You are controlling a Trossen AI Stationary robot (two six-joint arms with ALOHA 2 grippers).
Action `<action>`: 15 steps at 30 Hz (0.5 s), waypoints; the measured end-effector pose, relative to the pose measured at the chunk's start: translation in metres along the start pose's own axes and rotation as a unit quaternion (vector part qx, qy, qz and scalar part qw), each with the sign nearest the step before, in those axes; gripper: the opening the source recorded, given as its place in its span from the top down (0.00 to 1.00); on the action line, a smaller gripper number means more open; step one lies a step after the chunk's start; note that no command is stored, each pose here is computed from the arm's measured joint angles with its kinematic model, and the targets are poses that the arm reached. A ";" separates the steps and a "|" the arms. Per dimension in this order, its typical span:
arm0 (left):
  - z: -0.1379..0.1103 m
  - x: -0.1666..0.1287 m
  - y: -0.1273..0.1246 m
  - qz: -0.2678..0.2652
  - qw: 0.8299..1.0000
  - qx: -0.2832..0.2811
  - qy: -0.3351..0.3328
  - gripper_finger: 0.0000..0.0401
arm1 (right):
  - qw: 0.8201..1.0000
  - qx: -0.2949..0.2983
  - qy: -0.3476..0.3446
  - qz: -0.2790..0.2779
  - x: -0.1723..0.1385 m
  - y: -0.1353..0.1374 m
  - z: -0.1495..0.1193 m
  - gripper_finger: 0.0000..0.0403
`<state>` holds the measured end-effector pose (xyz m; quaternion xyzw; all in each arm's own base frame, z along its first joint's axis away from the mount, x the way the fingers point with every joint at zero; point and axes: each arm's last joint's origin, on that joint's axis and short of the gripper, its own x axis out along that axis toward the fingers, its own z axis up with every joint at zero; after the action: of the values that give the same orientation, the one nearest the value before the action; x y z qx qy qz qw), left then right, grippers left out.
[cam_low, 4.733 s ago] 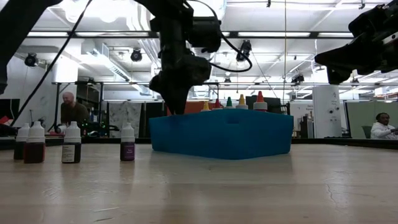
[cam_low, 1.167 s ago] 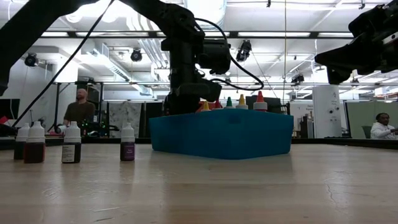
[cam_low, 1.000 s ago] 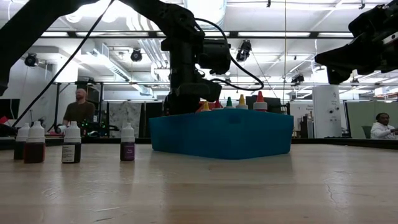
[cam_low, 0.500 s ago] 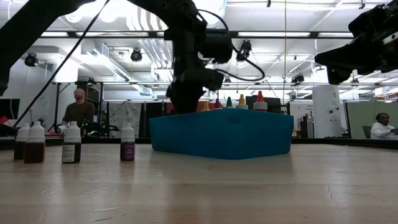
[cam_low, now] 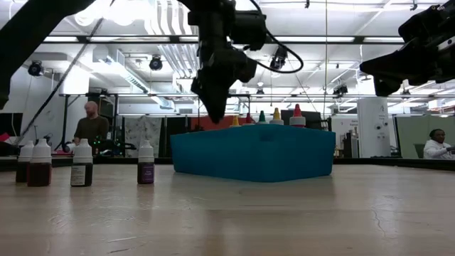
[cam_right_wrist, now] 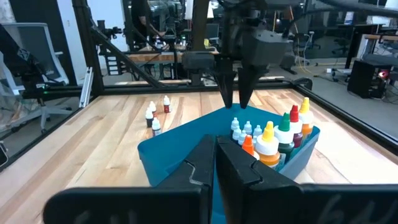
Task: Pick & Place food coloring
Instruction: Put the red food coloring bottle into the blue bin
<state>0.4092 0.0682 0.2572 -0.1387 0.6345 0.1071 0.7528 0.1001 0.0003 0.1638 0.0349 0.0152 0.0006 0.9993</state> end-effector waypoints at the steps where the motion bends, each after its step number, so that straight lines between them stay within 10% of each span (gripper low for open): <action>1: -0.002 -0.001 -0.002 0.000 1.000 0.003 -0.001 0.74 | 1.000 -0.001 0.000 0.000 0.000 0.000 0.000 0.98; 15: -0.031 0.005 -0.038 -0.006 0.998 0.056 0.020 0.74 | 1.000 -0.001 0.000 0.000 0.000 0.000 0.000 0.98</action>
<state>0.3935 0.0220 0.2505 -0.1021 0.6533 0.0642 0.7475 0.1001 0.0003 0.1638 0.0342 0.0151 0.0004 0.9993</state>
